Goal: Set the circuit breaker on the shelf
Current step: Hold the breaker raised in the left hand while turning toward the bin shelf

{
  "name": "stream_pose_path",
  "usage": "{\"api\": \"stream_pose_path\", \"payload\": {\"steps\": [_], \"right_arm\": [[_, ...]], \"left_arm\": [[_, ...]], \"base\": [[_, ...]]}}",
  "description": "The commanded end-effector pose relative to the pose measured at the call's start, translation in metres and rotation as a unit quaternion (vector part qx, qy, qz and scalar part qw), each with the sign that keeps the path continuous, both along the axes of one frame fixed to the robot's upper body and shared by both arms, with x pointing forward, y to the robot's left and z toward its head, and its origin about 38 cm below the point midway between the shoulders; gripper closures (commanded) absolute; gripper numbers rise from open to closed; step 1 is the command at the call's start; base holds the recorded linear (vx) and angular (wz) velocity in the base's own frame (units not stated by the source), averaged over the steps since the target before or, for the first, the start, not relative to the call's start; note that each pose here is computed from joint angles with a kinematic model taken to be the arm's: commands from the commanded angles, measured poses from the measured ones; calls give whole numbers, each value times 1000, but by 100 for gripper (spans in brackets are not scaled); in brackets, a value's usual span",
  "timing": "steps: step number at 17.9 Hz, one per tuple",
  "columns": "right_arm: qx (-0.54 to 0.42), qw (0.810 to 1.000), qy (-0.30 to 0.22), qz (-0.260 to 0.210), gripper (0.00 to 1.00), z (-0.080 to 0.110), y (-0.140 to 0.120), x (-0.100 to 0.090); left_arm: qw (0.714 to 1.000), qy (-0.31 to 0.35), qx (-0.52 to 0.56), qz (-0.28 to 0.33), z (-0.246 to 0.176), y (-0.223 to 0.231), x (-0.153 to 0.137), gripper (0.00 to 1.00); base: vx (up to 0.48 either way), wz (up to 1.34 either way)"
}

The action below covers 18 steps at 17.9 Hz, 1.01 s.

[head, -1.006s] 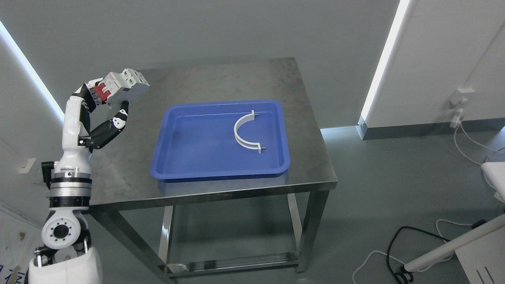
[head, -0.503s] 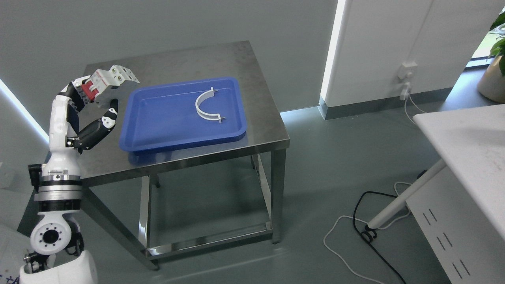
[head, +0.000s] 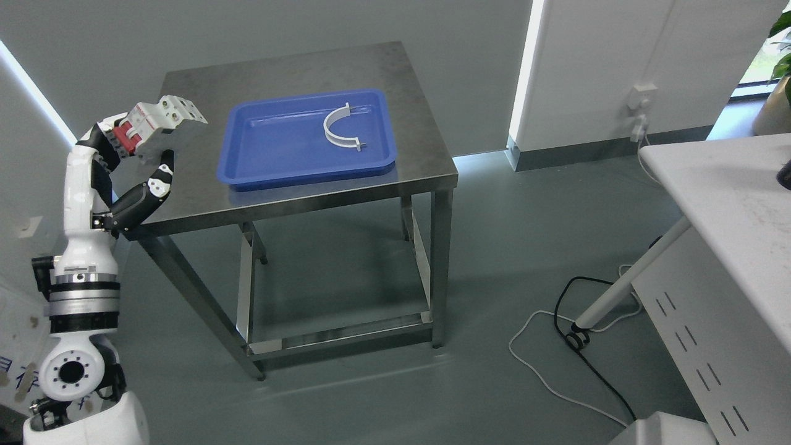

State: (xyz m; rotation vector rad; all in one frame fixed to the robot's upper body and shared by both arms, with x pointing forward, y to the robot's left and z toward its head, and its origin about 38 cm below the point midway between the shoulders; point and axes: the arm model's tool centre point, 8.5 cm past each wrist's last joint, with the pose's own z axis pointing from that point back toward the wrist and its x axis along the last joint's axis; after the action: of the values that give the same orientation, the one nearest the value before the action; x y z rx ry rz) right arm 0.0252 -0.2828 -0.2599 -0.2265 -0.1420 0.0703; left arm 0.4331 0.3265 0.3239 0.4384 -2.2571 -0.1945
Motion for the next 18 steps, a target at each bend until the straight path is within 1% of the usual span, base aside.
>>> {"api": "stream_pose_path", "payload": {"steps": [1, 4, 8, 13, 18], "right_arm": [[-12, 999, 33, 7, 0, 1, -10, -6], [-12, 999, 33, 7, 0, 1, -10, -6], [-12, 999, 33, 7, 0, 1, -10, -6], [-12, 999, 33, 7, 0, 1, -10, -6], [-12, 999, 33, 7, 0, 1, -10, -6]], "left_arm": [[1000, -9, -1, 16, 7, 11, -4, 90], [1000, -13, -1, 16, 10, 11, -4, 90], [1000, -15, 0, 14, 12, 10, -3, 89], [1000, -18, 3, 11, 12, 8, -3, 89], [1000, -28, 8, 6, 18, 5, -2, 89]], "base": [[-261, 228], [-263, 285], [-243, 640], [-227, 1034], [-228, 1330]]}}
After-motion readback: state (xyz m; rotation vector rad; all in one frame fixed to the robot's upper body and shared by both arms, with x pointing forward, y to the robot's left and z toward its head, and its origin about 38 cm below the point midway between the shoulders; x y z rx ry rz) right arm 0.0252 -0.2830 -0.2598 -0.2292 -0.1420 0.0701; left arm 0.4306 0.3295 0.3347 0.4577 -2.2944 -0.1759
